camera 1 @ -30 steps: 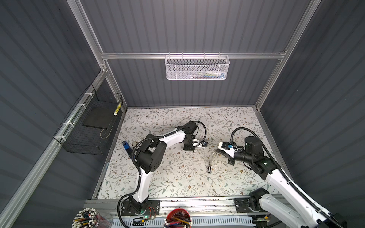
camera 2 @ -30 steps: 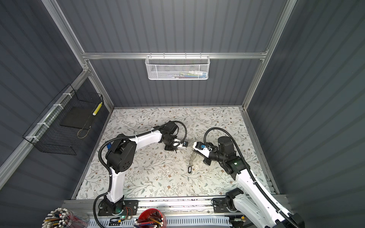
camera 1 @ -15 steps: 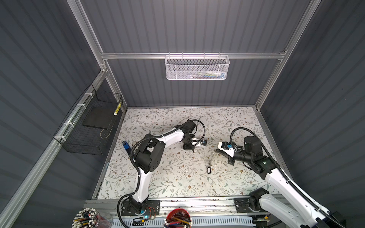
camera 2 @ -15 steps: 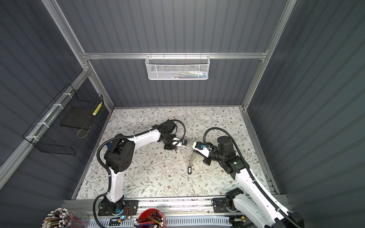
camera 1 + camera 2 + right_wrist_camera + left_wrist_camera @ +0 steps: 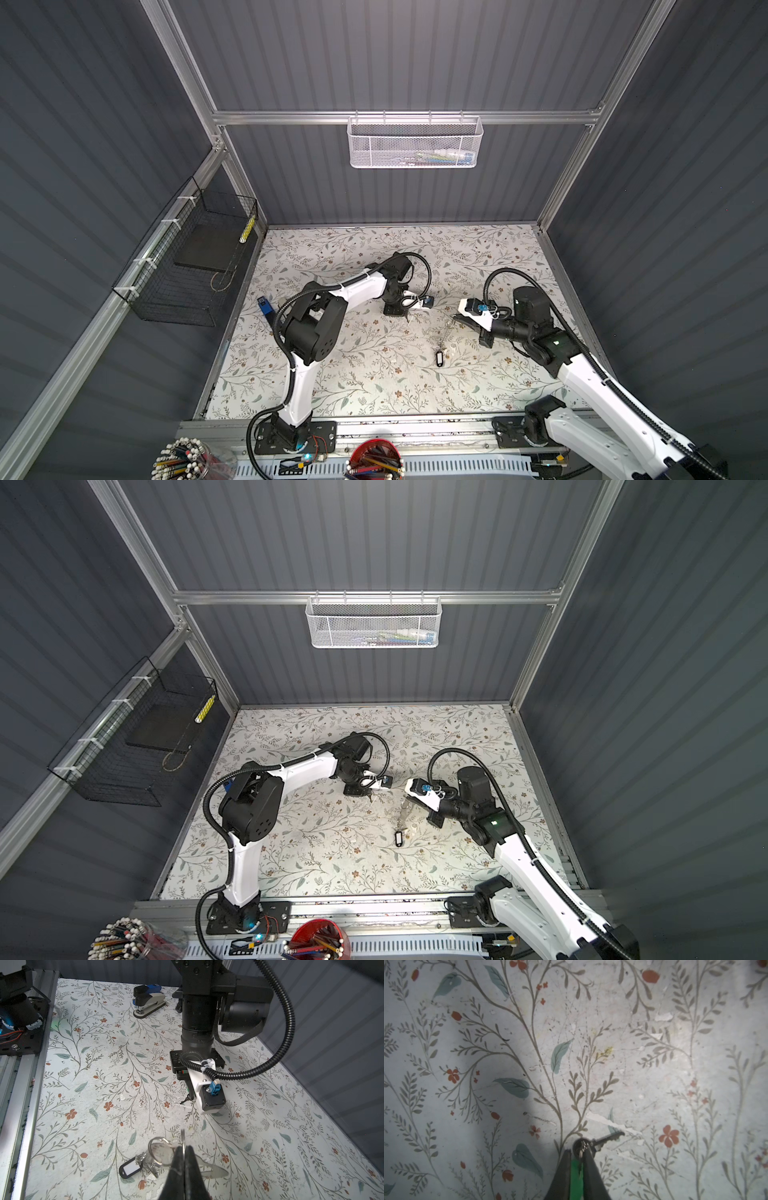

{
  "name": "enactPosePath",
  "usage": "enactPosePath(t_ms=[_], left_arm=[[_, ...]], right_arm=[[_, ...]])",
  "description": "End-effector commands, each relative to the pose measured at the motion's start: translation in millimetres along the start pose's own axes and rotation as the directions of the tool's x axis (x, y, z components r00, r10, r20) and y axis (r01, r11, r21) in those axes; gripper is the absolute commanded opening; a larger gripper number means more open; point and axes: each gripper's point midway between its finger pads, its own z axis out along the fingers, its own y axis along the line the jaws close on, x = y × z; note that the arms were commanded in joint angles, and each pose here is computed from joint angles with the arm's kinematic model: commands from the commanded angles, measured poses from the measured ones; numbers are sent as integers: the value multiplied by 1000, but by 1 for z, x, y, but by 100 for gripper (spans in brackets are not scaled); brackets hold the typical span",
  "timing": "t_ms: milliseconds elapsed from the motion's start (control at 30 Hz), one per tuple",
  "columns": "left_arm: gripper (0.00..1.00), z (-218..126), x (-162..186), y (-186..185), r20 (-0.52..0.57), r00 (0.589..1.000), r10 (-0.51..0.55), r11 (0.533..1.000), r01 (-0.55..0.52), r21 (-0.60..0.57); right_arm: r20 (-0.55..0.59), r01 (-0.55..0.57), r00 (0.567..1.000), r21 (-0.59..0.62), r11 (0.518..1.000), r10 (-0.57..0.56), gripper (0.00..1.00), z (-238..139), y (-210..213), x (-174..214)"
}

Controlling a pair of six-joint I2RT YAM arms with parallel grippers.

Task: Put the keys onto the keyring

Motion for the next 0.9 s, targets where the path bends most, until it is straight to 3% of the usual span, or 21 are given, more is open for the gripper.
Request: enactPosePath(t_ms=[0, 400, 667, 867], left_arm=[[14, -3, 0, -1, -1, 1000, 13, 1000, -13, 18], [18, 2, 1, -4, -6, 1000, 12, 999, -11, 33], [13, 5, 1, -6, -8, 1000, 12, 999, -12, 43], [20, 6, 3, -7, -17, 1000, 13, 999, -12, 43]], right_arm=[[33, 32, 999, 12, 999, -33, 0, -3, -5, -15], [31, 33, 999, 11, 999, -34, 0, -2, -5, -15], [29, 32, 999, 10, 999, -33, 0, -2, -5, -14], [29, 32, 999, 8, 999, -32, 0, -2, -5, -14]])
